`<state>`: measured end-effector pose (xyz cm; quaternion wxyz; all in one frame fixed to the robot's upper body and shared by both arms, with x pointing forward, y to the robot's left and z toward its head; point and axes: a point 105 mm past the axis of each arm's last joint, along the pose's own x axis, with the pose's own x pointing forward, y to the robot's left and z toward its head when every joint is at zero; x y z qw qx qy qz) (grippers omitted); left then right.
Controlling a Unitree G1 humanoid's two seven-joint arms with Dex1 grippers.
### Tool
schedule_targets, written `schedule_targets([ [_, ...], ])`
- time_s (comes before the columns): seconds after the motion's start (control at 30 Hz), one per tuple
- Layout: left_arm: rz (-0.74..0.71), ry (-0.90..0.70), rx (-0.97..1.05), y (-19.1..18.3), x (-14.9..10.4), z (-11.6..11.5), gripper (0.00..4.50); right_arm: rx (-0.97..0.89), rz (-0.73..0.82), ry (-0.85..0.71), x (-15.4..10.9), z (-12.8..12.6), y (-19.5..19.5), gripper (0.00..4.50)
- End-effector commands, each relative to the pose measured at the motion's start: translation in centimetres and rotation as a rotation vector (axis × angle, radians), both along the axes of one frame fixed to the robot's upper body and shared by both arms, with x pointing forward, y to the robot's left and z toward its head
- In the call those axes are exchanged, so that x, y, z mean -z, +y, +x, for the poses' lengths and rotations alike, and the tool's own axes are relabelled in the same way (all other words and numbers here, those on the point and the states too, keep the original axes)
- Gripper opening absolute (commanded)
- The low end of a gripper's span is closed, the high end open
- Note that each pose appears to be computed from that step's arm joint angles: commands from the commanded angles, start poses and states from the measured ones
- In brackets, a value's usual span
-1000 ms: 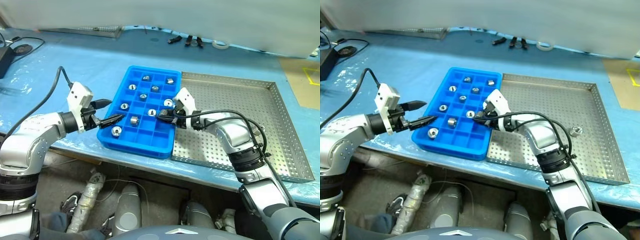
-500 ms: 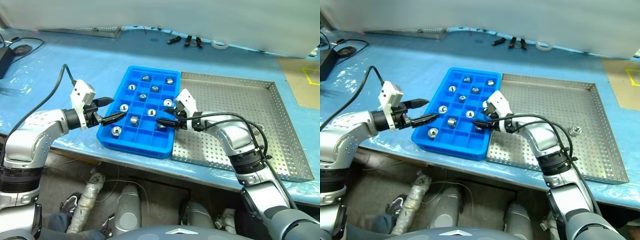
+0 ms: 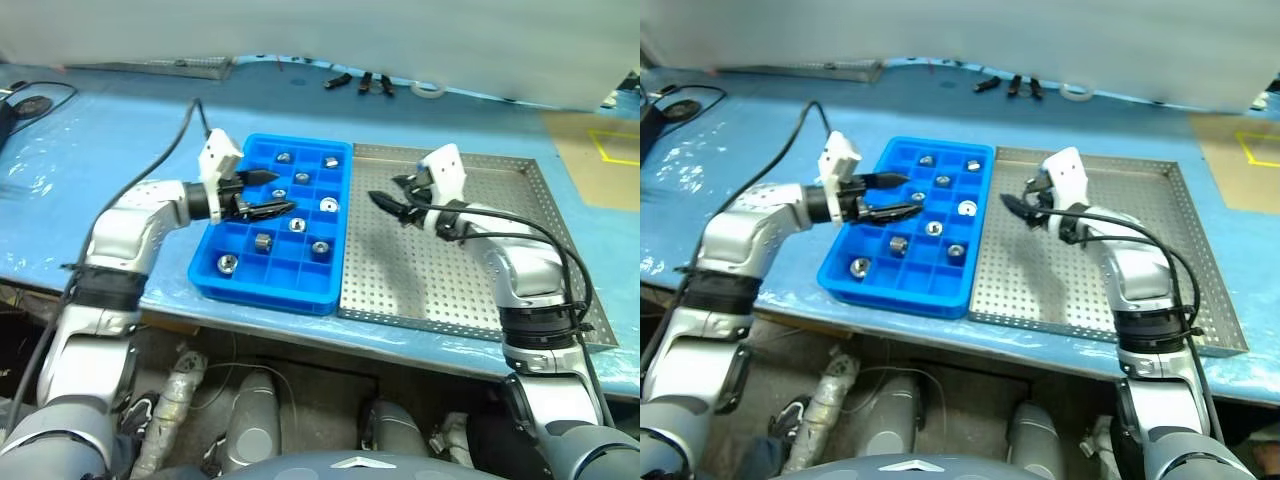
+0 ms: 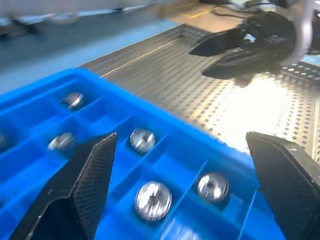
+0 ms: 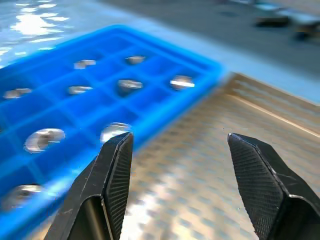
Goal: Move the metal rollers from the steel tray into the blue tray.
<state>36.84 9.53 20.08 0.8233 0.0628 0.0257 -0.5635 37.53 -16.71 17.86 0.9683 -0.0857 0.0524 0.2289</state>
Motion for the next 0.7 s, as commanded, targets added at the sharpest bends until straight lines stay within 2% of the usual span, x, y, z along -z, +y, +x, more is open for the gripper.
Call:
schedule_targets([
  [0.03, 0.005, -0.059, 0.104, -2.4, -1.1, 0.4, 4.33, 0.140, -0.002, -0.095, -2.2, -0.6, -2.9, 3.16],
  [0.17, 0.001, -0.072, 0.227, -5.7, -1.4, 0.6, 4.33, 0.278, -0.009, -0.089, -1.4, -1.6, -5.7, 3.16],
  [0.3, -0.001, -0.079, 0.301, -7.5, -1.7, 0.5, 4.33, 0.383, 0.031, -0.070, 0.1, -1.8, -7.2, 3.16],
  [0.43, 0.001, -0.084, 0.333, -8.2, -1.8, 0.5, 4.33, 0.540, 0.032, -0.008, 3.8, -0.9, -8.8, 3.16],
  [0.53, 0.007, -0.085, 0.332, -7.8, -1.7, 0.6, 4.33, 0.598, 0.019, 0.014, 5.3, -0.1, -9.4, 3.16],
  [0.63, 0.013, -0.082, 0.319, -7.1, -1.5, 0.6, 4.33, 0.655, 0.020, 0.020, 6.0, 0.3, -10.6, 3.76],
  [0.7, 0.015, -0.076, 0.302, -6.5, -1.3, 0.7, 4.33, 0.658, 0.018, 0.020, 6.0, 0.6, -11.0, 4.39],
])
